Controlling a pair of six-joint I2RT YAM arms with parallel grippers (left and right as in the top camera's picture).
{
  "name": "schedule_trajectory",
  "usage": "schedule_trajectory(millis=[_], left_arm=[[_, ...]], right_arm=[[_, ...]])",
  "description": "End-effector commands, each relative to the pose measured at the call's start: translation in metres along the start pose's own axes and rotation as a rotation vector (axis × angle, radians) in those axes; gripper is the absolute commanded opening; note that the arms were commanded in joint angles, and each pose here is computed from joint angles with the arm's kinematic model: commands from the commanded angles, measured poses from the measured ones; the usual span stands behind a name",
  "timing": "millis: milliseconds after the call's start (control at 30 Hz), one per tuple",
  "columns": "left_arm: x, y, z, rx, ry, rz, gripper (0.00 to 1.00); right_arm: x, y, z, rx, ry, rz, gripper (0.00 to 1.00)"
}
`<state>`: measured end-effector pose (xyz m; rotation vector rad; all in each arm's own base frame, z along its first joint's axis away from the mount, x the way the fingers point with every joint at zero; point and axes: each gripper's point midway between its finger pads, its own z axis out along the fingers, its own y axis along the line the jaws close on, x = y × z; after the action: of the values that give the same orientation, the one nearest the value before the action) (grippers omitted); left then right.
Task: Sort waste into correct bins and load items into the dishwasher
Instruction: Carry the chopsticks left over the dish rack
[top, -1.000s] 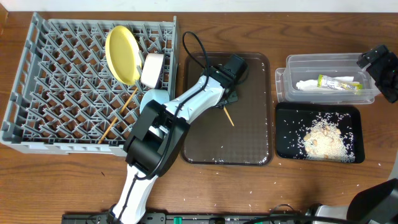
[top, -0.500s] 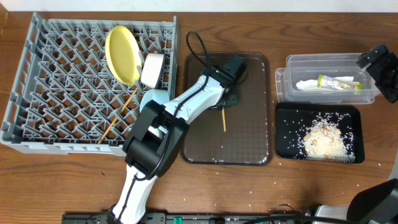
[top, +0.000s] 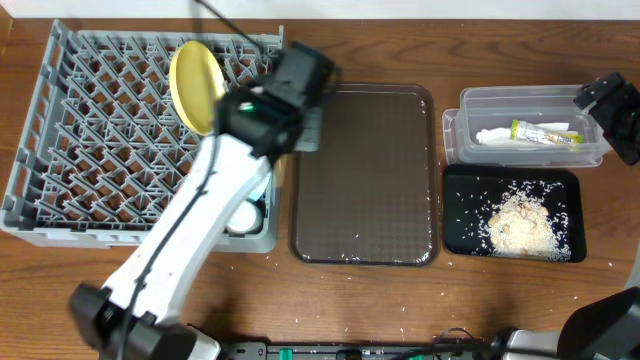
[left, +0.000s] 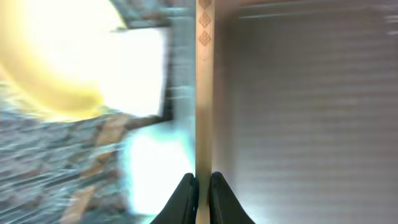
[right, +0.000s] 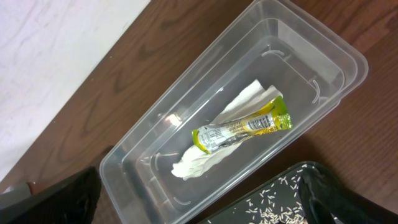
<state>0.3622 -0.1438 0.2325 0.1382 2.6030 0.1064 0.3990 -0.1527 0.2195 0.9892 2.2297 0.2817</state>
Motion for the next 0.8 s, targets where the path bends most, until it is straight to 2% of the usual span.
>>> schedule_trajectory(millis=[0,267,533,600,667,767], left_arm=[[-0.003,0.077,-0.003,-0.304,0.002,0.064,0.08],[0.024,0.133,0.045,-0.391,0.161,0.079,0.07],[0.055,0.165,0.100,-0.432,0.319,0.076,0.08],[0.062,0.169,0.111,-0.436,0.356,0.075,0.17],[0.066,0.166,0.117,-0.419,0.376,0.075,0.34],[0.068,0.162,0.121,-0.393,0.385,0.072,0.41]], right_arm=[[-0.002,0.001,-0.001,-0.002,-0.004,0.005,0.99],[-0.002,0.001,-0.001,-0.002,-0.004,0.005,0.99],[-0.002,0.001,-0.001,-0.003,-0.004,0.005,0.99],[-0.002,0.001,-0.001,-0.002,-0.004,0.005,0.99],[-0.002,0.001,-0.001,-0.002,-0.004,0.005,0.99],[-0.002,0.001,-0.001,-0.002,-0.004,0.005,0.99]])
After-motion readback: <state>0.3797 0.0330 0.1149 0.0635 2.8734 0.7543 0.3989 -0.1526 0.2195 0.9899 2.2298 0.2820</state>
